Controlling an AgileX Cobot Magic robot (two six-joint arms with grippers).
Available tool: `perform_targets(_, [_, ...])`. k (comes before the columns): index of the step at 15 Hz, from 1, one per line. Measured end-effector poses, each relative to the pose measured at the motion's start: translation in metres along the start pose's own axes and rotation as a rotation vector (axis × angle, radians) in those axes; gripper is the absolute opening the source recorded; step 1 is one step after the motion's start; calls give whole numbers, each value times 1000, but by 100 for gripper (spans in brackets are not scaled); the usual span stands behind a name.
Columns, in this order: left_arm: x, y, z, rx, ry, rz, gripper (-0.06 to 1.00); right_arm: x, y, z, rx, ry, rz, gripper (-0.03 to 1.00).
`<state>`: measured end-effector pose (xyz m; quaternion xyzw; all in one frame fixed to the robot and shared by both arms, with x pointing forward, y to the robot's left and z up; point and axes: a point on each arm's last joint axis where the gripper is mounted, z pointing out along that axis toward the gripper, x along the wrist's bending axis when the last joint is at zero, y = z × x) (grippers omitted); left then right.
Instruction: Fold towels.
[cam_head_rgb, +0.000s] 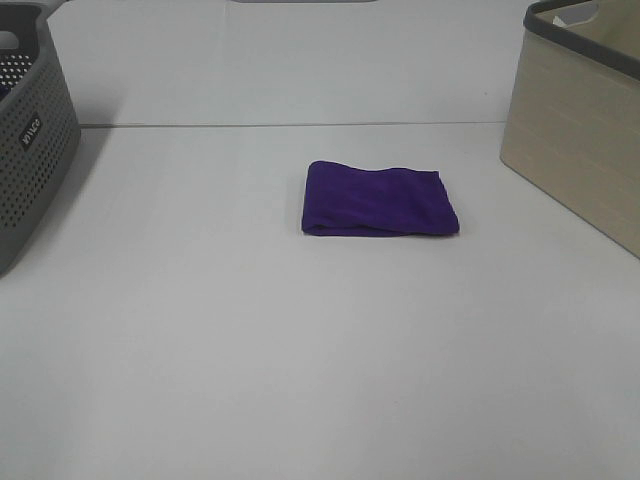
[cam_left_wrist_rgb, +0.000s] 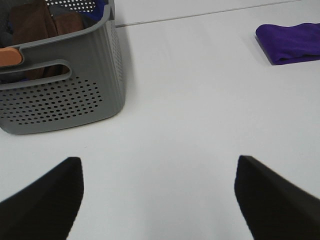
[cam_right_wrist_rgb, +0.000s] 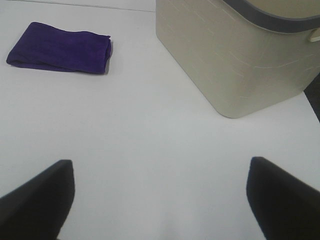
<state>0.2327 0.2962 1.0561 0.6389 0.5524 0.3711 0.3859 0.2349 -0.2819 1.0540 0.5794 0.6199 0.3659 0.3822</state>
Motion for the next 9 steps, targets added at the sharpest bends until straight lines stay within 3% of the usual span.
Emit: perform_targets(9, [0,0,0,0,1,-10,76,0,0,0,0,0,0,90])
